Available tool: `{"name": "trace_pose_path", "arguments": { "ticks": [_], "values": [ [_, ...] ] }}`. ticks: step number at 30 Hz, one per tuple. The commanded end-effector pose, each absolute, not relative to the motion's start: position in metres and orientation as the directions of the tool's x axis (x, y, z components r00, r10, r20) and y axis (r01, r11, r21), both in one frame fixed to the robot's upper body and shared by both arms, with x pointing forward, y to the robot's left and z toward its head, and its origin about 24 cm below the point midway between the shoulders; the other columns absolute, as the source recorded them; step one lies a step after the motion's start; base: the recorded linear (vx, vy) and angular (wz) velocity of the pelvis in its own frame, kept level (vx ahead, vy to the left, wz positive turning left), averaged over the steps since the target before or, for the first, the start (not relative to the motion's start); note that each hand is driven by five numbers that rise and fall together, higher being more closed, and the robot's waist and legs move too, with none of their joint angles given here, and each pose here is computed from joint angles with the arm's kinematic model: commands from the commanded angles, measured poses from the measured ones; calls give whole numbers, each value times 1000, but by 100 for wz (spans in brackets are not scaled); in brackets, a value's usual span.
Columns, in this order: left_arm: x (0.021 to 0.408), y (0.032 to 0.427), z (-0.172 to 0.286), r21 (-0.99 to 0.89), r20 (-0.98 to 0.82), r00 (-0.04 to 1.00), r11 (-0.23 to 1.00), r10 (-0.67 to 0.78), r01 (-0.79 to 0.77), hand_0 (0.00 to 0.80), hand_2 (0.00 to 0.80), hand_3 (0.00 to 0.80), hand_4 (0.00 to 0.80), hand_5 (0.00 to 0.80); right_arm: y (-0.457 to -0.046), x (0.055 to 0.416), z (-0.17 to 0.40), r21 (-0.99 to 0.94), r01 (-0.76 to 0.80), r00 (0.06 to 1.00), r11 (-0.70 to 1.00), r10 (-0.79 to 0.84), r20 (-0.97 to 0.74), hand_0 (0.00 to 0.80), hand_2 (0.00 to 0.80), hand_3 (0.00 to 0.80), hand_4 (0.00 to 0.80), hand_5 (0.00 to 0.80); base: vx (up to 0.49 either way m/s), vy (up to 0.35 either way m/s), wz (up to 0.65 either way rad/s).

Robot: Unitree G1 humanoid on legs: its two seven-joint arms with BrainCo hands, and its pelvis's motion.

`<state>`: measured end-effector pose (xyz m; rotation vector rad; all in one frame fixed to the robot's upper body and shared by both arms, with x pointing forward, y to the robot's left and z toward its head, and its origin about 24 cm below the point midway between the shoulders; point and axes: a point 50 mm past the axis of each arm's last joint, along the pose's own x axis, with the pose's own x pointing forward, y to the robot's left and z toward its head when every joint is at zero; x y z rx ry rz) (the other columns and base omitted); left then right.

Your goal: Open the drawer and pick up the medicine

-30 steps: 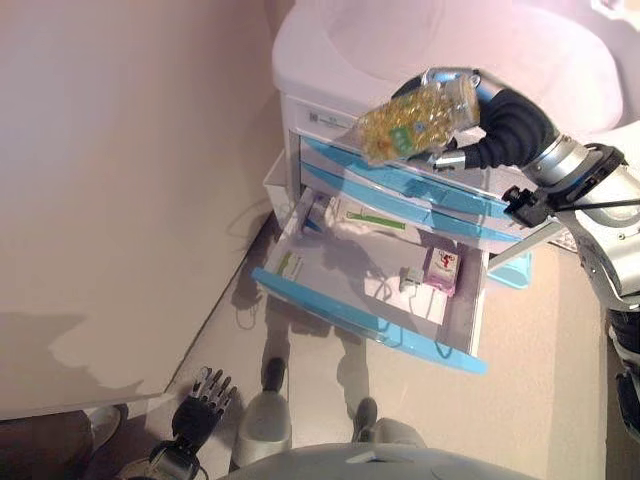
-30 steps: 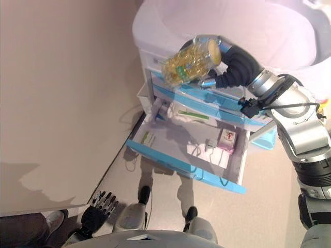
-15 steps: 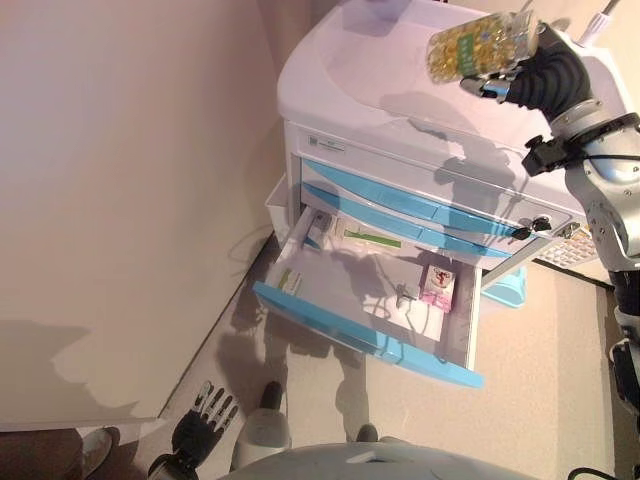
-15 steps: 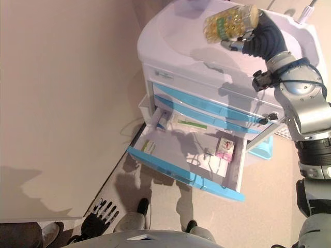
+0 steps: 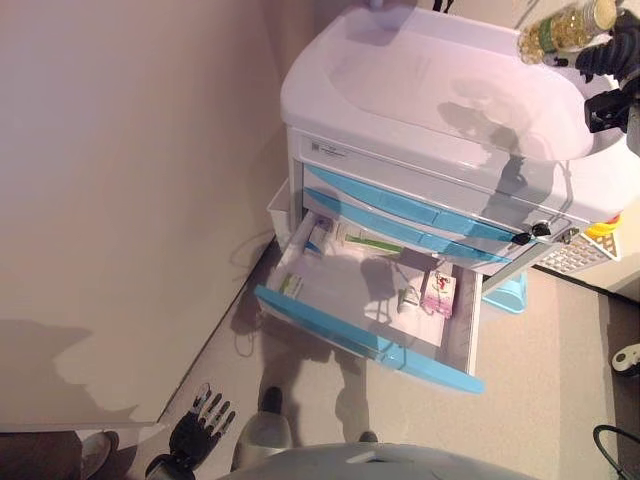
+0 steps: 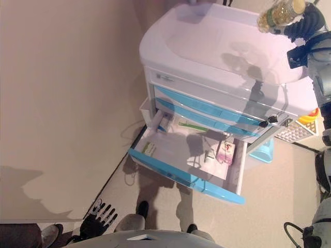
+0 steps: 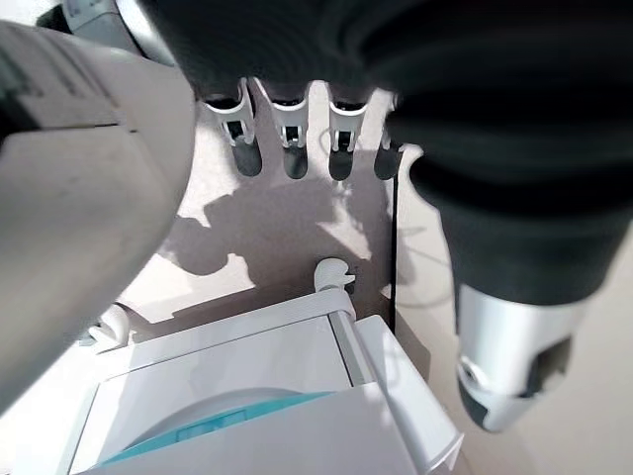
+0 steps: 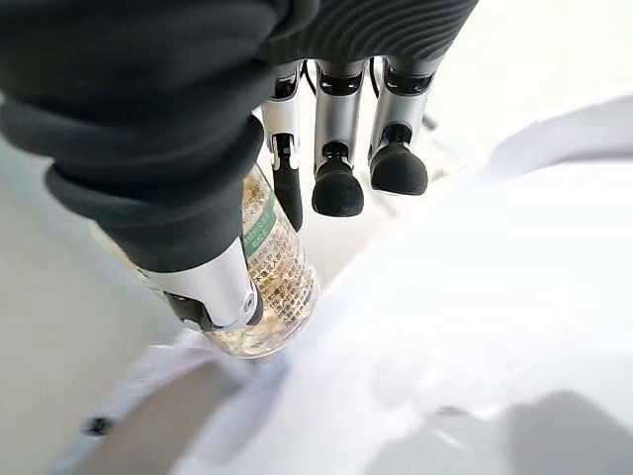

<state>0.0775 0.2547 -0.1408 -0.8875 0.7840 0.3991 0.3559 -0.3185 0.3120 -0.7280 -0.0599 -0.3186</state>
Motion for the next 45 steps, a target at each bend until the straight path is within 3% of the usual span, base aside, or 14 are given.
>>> {"name": "trace_pose_path", "arguments": {
  "ticks": [1, 17, 30, 31, 32, 45],
  "values": [
    [81, 275, -133, -499, -758, 652, 626, 21, -599, 0, 0, 0, 0, 0, -320, 347, 354, -717, 350, 935, 603, -266, 232, 800, 800, 800, 800, 800, -5, -11, 3],
    [88, 280, -129, -492, -760, 650, 656, -2, -572, 0, 0, 0, 0, 0, -347, 359, 312, -836, 168, 932, 523, -360, -37, 800, 800, 800, 800, 800, -1, 0, 2],
    [90, 281, -127, -497, -755, 655, 671, -22, -550, 0, 0, 0, 0, 0, -360, 359, 286, -879, 76, 895, 470, -421, -148, 784, 784, 784, 784, 784, 0, 0, 0],
    [90, 281, -127, -497, -755, 655, 673, -24, -548, 0, 0, 0, 0, 0, -360, 360, 286, -883, 94, 894, 460, -430, -128, 260, 260, 260, 260, 260, 0, 0, 0],
    [90, 281, -127, -497, -755, 656, 673, -24, -547, 0, 0, 0, 0, 0, -360, 360, 286, -882, 104, 895, 459, -430, -118, 0, 0, 0, 0, 0, 2, -5, 4],
    [82, 281, -129, -500, -758, 652, 666, -28, -553, 0, 0, 0, 0, 0, -359, 356, 308, -842, 237, 896, 484, -443, -3, 0, 0, 0, 0, 0, 0, 0, 0]
  ]
}}
